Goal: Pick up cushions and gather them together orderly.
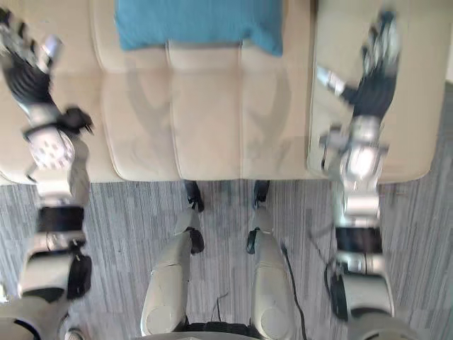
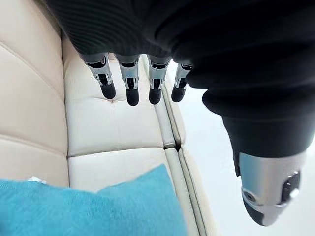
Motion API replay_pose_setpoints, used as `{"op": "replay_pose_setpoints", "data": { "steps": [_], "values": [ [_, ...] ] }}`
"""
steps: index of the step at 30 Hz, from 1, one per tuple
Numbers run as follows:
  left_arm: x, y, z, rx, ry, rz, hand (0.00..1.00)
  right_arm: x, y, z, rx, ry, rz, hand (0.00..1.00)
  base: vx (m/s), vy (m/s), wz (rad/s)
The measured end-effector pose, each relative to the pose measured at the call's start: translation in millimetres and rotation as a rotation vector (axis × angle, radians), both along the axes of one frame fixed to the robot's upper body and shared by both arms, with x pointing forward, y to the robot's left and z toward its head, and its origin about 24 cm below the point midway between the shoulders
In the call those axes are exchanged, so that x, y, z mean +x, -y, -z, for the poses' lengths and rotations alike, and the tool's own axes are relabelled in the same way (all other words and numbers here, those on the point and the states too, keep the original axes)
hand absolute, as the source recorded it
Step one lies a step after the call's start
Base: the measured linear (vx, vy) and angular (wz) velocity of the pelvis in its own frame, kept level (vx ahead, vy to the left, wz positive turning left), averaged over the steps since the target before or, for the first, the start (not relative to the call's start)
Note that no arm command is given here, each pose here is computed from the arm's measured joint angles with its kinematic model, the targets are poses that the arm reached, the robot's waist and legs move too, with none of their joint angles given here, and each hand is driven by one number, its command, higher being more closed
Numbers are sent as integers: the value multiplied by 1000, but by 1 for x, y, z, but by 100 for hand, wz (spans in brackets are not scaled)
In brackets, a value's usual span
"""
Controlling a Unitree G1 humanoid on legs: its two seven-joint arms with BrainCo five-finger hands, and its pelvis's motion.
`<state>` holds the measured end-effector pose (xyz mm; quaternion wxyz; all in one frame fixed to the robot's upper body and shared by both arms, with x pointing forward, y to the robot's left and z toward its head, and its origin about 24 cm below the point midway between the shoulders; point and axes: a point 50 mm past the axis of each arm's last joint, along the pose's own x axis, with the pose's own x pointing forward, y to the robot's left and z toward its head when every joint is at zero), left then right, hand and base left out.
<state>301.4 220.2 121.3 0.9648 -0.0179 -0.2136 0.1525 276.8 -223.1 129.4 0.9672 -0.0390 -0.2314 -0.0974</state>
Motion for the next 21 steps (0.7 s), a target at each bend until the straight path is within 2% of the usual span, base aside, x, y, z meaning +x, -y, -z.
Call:
{"op": "replay_pose_setpoints", "data": {
  "steps": [3, 5, 7, 11, 16, 21],
  "values": [
    [-41, 24, 84, -21, -304, 126, 0, -29, -13, 84, 50, -315, -48, 0, 135, -28, 4],
    [-58, 26, 119, -9, -450, 158, 0, -41, -18, 122, 85, -475, -70, 0, 123, -21, -5],
    [-86, 21, 177, 11, -741, 172, 0, -66, -18, 182, 78, -764, -79, 0, 145, -22, -18],
    [-133, 6, 229, 39, -1065, 143, 0, -105, -6, 232, 21, -1070, -39, 0, 78, 19, -19],
    [-179, -12, 252, 36, -1250, 74, 0, -148, 15, 255, -29, -1261, 24, 0, 31, 54, -30],
    [-180, -19, 252, 60, -1268, 64, 0, -149, 22, 255, -71, -1289, 30, 0, -32, 26, -23]
  ]
}}
